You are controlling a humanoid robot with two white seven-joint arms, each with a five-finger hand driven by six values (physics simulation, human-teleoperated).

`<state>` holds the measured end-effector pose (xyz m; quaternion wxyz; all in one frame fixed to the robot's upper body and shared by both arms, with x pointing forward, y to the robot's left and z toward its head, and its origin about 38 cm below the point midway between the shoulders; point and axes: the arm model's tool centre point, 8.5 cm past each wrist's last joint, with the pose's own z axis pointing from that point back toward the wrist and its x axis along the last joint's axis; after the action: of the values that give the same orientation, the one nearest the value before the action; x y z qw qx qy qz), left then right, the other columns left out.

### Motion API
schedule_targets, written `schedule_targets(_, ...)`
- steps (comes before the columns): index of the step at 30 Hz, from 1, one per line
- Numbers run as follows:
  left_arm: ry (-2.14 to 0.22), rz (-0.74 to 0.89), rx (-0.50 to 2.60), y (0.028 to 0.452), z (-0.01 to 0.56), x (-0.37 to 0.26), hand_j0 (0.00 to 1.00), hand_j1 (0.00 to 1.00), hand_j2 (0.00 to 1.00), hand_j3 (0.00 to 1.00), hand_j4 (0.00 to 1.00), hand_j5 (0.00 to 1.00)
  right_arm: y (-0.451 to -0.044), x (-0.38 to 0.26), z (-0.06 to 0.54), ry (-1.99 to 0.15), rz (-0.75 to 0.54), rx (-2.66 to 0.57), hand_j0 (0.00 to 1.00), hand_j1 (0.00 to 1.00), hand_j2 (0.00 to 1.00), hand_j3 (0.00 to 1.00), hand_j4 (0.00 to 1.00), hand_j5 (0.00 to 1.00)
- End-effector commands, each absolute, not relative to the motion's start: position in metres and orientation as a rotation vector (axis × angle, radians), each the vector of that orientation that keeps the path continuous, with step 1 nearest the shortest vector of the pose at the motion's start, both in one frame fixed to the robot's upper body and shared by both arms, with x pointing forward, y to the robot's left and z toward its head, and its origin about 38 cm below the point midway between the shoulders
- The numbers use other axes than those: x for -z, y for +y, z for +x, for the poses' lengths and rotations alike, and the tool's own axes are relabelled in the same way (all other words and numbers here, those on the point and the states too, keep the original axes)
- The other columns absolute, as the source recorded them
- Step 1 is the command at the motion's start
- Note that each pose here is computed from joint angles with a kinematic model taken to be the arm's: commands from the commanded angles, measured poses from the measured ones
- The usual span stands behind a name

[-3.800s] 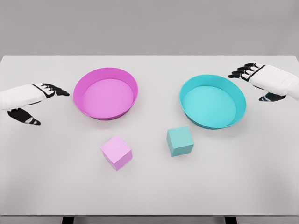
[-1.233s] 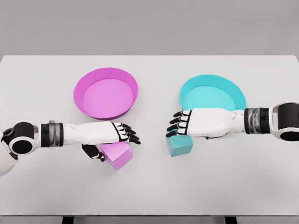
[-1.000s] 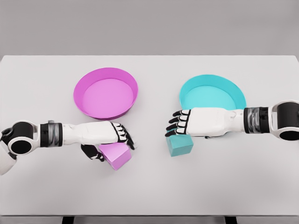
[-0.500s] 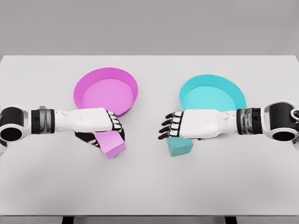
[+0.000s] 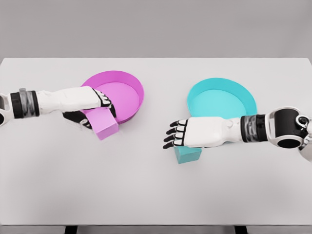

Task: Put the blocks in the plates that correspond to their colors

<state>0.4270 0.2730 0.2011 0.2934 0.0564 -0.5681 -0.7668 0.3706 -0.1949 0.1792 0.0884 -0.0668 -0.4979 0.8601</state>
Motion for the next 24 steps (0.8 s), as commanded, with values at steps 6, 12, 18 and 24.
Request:
schedule_targets(6,-1.479,0.196,1.895,0.291,0.465,-0.190,0.53,0.53,0.53,0.53,0.53,0.53,-0.189,-0.174,0.369,-1.451,-0.195,-2.591,0.97,0.97,0.97,0.97,0.97,0.97)
schedule_targets(12,-1.517,0.251,1.802,0.300,0.486,-0.203,0.55,0.55,0.55,0.55,0.55,0.55,-0.186,-0.169,0.368,-1.418,-0.175,-2.613,0.94,0.94,0.94,0.94,0.94,0.94)
schedule_targets(18,-1.562,0.240,1.783,0.290,0.489,-0.209,1.00,1.00,1.00,1.00,1.00,1.00,-0.187,-0.168,0.367,-1.385,-0.175,-2.631,0.80,0.80,0.80,0.80,0.80,0.80)
schedule_targets(24,-1.563,0.262,1.777,0.296,0.491,-0.215,1.00,1.00,1.00,1.00,1.00,1.00,-0.188,-0.167,0.368,-1.362,-0.182,-2.645,0.65,0.65,0.65,0.65,0.65,0.65)
